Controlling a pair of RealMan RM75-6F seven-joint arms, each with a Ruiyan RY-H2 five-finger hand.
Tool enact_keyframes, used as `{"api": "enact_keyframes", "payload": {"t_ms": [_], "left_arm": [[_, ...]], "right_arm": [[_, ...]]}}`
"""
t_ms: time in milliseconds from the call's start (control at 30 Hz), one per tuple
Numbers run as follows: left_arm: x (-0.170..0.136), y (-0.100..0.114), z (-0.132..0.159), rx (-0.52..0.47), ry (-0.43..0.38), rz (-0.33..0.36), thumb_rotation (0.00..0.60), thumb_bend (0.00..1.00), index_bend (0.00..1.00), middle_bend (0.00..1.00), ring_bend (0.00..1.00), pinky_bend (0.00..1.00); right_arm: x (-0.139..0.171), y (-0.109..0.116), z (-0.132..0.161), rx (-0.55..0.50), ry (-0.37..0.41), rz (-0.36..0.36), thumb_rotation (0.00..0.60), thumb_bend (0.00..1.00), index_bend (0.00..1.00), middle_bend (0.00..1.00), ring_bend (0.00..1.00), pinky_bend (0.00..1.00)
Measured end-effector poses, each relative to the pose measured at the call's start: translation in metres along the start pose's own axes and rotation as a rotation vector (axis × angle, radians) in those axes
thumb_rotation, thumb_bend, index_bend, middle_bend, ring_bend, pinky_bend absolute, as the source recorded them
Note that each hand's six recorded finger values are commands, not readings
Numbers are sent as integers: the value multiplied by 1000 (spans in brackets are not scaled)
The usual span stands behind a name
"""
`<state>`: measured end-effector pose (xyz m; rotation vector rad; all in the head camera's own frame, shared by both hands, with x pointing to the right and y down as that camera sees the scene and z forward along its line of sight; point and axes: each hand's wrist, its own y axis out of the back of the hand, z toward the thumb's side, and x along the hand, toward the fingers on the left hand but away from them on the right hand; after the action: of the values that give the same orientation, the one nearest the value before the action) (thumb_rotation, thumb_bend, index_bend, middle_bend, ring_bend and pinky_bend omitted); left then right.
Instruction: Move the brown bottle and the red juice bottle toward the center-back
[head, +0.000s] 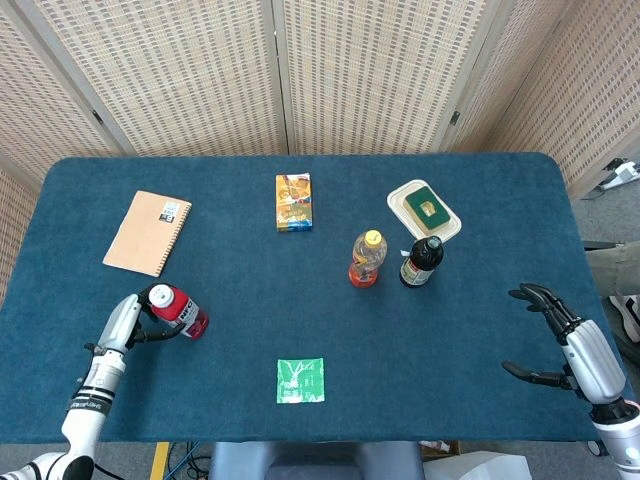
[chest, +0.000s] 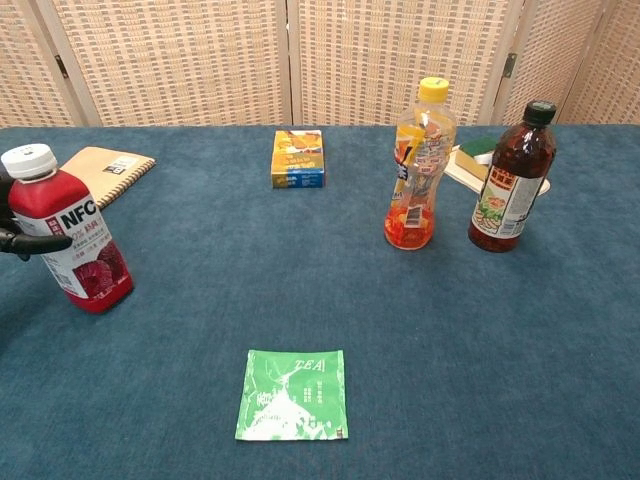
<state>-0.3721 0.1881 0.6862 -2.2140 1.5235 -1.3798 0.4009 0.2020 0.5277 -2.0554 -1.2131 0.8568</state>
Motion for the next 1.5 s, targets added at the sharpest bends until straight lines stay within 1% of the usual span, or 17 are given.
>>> {"api": "enact_keyframes", "payload": {"t_ms": [167, 433, 667, 900, 1100, 1333, 1500], "left_arm": [[1, 1, 3, -6, -12, 15, 600, 167, 493, 500, 522, 563], [3, 4, 15, 12, -50, 40, 600, 167, 496, 503, 523, 563], [10, 2, 36, 90, -93, 55, 600, 167, 496, 503, 523, 563], [28, -6, 74, 165, -147, 57, 600, 166, 496, 503, 523, 563], [43, -12, 99, 205, -168, 54, 600, 167, 496, 503, 523, 563], [54, -21, 117, 270, -190, 58, 600, 167, 496, 503, 523, 563], [65, -27, 122, 307, -184, 49, 600, 166, 496, 503, 523, 563]], "right_arm": [[0, 0, 0, 0, -1, -1, 600, 35, 51, 206, 105, 332], [0, -1, 0, -2, -1, 0, 600, 35, 51, 206, 105, 333], [-1, -2, 0, -4, -1, 1, 600, 35, 51, 207, 105, 333], [0, -3, 0, -6, 1, 5, 600, 35, 51, 208, 105, 333], [-1, -3, 0, -12, 1, 8, 600, 35, 51, 207, 105, 332], [-1, -3, -2, -18, -5, 13, 600, 35, 51, 208, 105, 333], [-2, -3, -4, -23, -11, 18, 600, 35, 51, 208, 105, 332]]}}
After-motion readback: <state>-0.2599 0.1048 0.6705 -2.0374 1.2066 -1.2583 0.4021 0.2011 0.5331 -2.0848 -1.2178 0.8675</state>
